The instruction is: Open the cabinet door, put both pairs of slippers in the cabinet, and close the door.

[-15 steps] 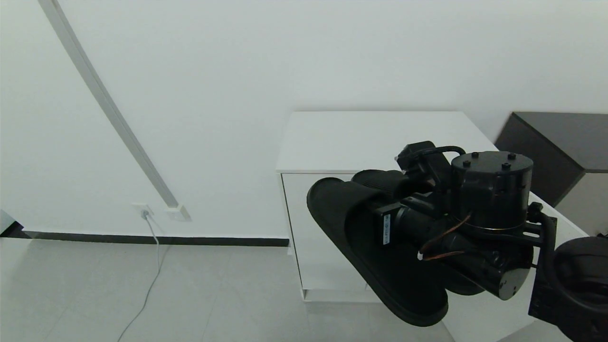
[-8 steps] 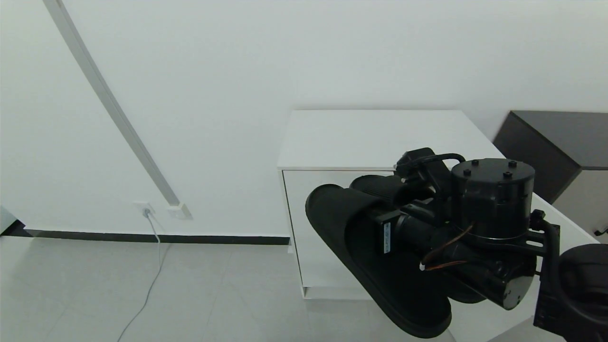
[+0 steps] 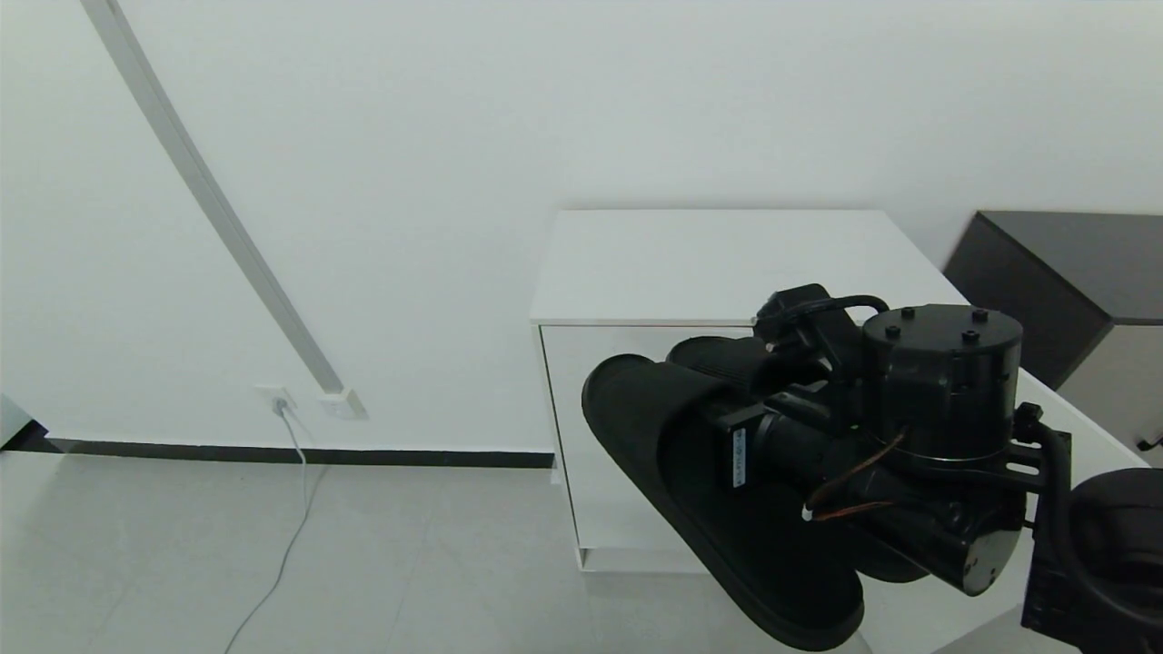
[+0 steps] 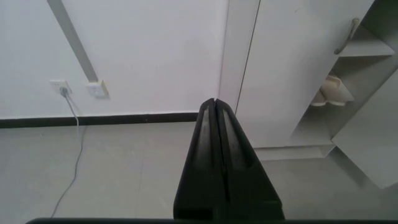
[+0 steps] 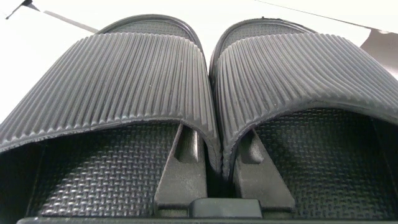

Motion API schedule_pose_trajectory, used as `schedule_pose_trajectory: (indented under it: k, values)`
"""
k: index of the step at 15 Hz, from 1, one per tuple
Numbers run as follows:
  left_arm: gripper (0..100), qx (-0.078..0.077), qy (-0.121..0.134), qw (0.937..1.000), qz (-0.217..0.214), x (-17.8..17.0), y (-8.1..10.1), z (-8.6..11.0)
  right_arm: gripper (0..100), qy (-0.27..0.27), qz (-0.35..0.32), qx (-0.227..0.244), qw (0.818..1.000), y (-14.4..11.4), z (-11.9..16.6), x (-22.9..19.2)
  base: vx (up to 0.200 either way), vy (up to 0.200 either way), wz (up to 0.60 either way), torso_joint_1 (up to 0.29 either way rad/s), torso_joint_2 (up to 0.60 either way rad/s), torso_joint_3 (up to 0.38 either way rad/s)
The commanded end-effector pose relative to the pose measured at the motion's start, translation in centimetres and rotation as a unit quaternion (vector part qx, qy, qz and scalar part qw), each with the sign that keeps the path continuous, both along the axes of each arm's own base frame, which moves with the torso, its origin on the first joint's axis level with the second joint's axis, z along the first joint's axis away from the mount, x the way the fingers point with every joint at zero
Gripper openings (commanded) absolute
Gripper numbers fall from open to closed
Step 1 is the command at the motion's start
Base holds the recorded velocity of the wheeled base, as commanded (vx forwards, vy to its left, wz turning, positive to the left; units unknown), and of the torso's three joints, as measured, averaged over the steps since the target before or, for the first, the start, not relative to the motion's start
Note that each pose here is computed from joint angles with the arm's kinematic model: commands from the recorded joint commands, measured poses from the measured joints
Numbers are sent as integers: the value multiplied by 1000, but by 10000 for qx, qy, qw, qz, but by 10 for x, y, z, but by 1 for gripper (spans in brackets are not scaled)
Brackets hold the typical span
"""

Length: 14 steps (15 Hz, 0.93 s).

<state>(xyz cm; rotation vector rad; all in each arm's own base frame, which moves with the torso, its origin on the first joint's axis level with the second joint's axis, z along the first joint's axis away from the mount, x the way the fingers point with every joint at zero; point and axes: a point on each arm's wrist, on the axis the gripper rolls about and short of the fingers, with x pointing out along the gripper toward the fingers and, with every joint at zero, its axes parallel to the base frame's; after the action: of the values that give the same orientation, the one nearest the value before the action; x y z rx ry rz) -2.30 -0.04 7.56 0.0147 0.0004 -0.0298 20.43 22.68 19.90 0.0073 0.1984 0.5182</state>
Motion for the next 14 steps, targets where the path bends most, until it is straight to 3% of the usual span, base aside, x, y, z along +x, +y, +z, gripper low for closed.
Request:
schedule_pose_trajectory:
  k: [1,14]
  values:
    - [0,3,4,10000,3,0,0,0,0,-16,7,-7,10000,0,0,0,0,-200,0,-7,7,2]
    - [0,3,4,10000,-4,0,0,0,0,-41,115,22,9999,2,3,-7,0,-200,0,3,3,3]
